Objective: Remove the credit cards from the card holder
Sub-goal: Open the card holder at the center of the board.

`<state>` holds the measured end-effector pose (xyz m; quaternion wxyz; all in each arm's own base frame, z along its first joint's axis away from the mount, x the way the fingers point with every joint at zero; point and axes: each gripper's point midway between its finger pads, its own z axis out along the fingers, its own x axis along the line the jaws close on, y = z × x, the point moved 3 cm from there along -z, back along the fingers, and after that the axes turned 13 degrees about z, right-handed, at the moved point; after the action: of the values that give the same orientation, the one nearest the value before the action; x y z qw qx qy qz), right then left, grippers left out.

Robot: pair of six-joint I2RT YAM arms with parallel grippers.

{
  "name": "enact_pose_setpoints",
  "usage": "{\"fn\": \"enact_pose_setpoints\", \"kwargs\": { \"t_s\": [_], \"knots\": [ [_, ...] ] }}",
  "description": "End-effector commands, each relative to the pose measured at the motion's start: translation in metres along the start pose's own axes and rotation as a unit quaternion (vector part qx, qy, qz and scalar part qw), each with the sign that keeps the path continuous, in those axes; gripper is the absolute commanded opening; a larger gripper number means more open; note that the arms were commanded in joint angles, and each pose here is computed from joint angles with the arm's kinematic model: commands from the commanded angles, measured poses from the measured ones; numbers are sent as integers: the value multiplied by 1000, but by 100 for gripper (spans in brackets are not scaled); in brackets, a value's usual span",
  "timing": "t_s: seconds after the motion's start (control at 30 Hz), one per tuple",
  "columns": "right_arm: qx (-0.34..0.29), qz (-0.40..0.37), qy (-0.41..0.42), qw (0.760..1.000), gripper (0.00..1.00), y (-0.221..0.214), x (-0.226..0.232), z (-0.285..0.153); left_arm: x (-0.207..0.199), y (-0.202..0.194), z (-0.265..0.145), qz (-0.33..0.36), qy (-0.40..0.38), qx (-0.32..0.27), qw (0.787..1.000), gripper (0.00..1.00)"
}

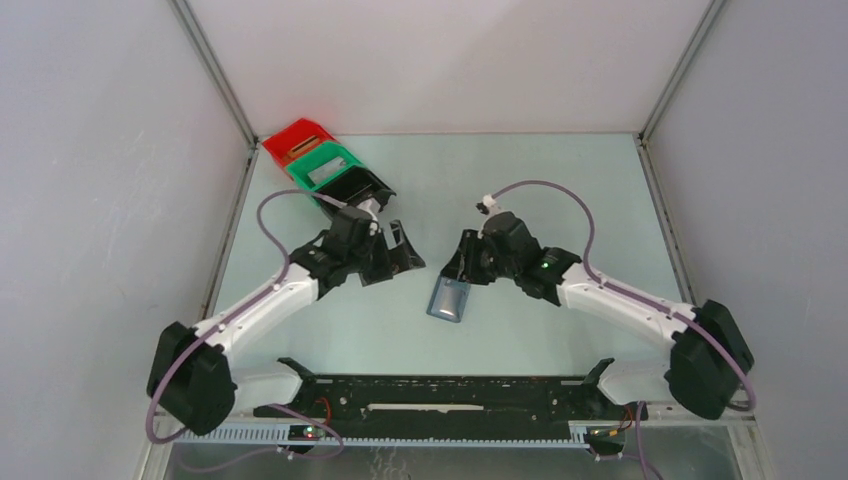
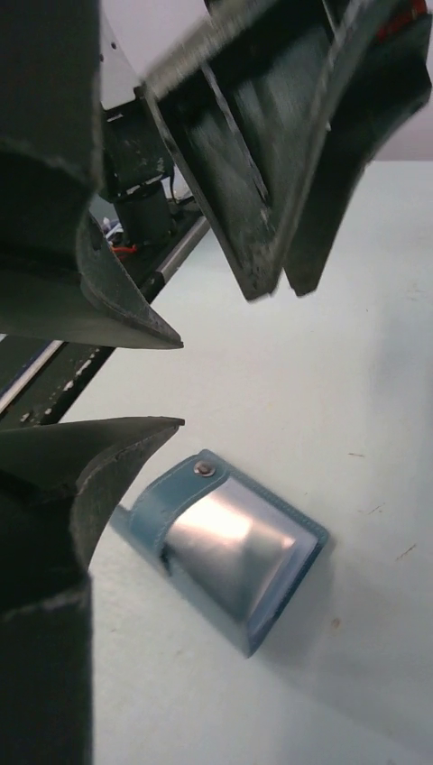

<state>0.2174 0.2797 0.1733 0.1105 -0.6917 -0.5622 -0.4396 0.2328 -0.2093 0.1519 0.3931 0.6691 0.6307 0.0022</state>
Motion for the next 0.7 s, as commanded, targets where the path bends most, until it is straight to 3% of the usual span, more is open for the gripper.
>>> {"fn": "enact_pose_setpoints", "kwargs": {
  "t_s": [0.0, 0.13, 0.4, 0.67],
  "knots": [
    [15, -3, 13, 1000, 41, 0, 12, 25, 15, 3, -13, -16, 19, -29, 999, 96],
    [30, 16, -43, 998, 35, -5, -16, 39, 15, 2, -12, -18, 13, -23, 999, 97],
    [3, 43, -112, 993, 32, -9, -60, 20, -3, 4, -5, 29, -4, -7, 1000, 98],
    [-5, 100, -153, 983, 30, -19, -117, 6, -36, -9, 16, 62, -69, 54, 994, 94]
  ]
}}
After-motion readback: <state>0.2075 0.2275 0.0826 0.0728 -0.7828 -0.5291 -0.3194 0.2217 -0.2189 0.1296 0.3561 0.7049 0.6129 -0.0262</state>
